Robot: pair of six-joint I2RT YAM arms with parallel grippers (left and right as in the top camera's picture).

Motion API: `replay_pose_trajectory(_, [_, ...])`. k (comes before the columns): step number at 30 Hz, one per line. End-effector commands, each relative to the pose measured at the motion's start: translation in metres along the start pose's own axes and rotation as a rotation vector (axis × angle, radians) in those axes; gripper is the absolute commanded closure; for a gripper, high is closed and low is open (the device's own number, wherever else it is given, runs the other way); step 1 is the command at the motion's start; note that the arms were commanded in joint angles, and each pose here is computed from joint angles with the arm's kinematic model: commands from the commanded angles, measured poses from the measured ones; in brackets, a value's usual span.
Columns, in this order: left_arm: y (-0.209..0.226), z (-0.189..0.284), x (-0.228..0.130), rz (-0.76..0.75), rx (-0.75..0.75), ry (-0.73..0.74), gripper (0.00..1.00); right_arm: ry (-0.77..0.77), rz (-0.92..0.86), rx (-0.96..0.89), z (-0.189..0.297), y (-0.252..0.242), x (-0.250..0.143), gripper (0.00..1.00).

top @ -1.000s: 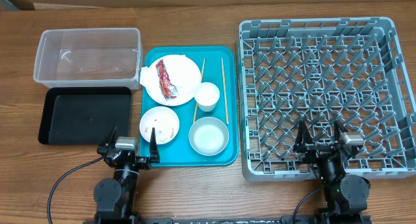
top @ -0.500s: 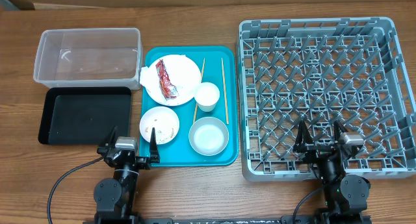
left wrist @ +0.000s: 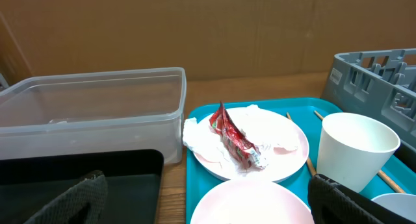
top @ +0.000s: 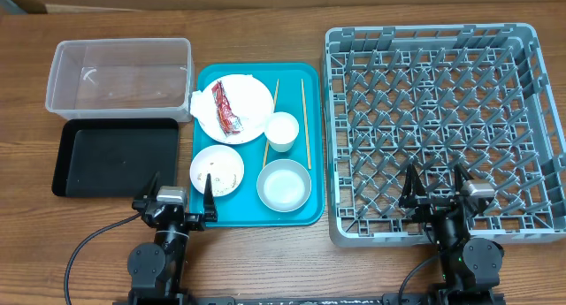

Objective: Sort waste into correct bins and load items into the dishwasher
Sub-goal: 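Move the left gripper toward the plate with red wrapper and tissue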

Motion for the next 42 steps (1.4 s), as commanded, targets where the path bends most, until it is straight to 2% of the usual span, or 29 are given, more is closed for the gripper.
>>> replay_pose_trajectory(1, [0.003, 0.0, -0.001, -0.016, 0.019, -0.001, 0.0, -0.004, 0.001, 0.0, 0.0, -0.002, -0.001, 0.0])
replay_pose_trajectory(25, [-0.004, 0.001, 0.011, -0.019, -0.032, -0.055, 0.0, -0.032, 0.003, 0.028, 0.0, 0.004, 0.006, 0.0])
replay_pose_trajectory(33, [0.007, 0.007, 0.045, -0.036, -0.013, -0.1, 0.0, -0.099, 0.044, 0.081, 0.009, 0.027, 0.042, 0.0])
replay_pose_trajectory(42, [0.022, -0.008, 0.094, -0.055, -0.036, -0.042, 0.0, -0.077, 0.113, 0.081, 0.013, 0.047, 0.077, 0.0])
Point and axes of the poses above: each gripper's point midway between its finger pads, its own z axis back along the fingers, its own y axis along the line the jaws close on, x = y × z, the point moved 2 cm from there along z, back along the fingers, and after that the axes turned 15 degrees about -z, right-handed, at the moved point
